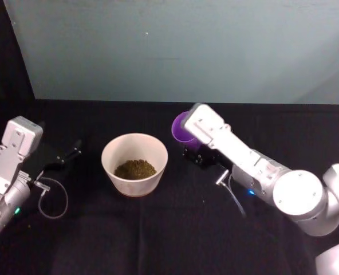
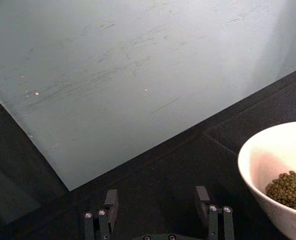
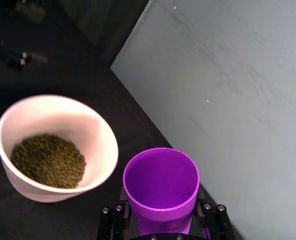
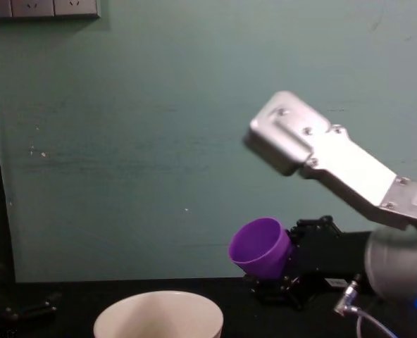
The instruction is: Pick up the cup and pour the mung beans from the cup into the bowl.
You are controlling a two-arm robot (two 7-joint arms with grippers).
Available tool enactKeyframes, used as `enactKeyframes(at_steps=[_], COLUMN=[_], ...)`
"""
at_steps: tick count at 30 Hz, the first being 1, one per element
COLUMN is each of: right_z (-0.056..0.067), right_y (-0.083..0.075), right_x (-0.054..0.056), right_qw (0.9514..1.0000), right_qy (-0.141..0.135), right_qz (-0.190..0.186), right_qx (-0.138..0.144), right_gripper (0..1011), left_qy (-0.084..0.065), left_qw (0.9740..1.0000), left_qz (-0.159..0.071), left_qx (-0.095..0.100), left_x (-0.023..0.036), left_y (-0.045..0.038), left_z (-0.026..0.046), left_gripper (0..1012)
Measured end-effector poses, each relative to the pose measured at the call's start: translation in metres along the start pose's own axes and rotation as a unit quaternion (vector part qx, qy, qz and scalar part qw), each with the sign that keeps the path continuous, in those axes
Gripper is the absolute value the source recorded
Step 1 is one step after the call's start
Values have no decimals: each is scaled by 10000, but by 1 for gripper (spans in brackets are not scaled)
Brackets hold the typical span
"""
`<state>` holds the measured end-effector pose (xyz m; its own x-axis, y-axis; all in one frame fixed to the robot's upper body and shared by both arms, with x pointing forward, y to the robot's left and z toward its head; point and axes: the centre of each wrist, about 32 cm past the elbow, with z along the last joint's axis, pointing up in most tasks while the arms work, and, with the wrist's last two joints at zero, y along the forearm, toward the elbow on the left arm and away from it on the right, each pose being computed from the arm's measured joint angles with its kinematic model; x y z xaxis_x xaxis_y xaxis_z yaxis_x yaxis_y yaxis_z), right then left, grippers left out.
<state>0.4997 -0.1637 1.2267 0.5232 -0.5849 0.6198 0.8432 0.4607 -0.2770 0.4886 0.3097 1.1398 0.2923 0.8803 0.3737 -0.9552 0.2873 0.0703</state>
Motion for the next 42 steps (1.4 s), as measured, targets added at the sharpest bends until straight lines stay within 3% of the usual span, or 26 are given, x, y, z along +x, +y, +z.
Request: enactKeyframes(at_steps=[4,5,7,11,12,19,21,35,42], right_z=[-129,-192,-241,-363,-410,-565,-608,-876,-937], right_y=[-10,-9,-4,13,20,66,89,305,325], right_x=[-3,-11,-21,-49,-64,-136,-145,-91,-150], right_qw=[9982,9964,9945,9873,9834,9687,9651,9568,9537], right_qy=[577,824,1027,1559,1778,2437,2570,2740,2849], right_qz=[45,54,53,42,19,-37,-17,418,473], right_qx=[133,169,203,305,356,475,494,882,835], right_gripper=[726,726,726,726,726,726,726,726,726], left_qy=[0,0,0,0,0,0,0,0,0], left_qw=[10000,10000,10000,10000,10000,10000,10000,10000,10000], left_qz=[0,0,0,0,0,0,0,0,0], left_qx=[0,0,0,0,0,0,0,0,0], left_x=[0,0,0,0,0,0,0,0,0], left_y=[0,0,0,0,0,0,0,0,0], left_z=[0,0,0,0,0,0,0,0,0], left_gripper=[1011,1011,1011,1011,1011,1011,1011,1011,1011])
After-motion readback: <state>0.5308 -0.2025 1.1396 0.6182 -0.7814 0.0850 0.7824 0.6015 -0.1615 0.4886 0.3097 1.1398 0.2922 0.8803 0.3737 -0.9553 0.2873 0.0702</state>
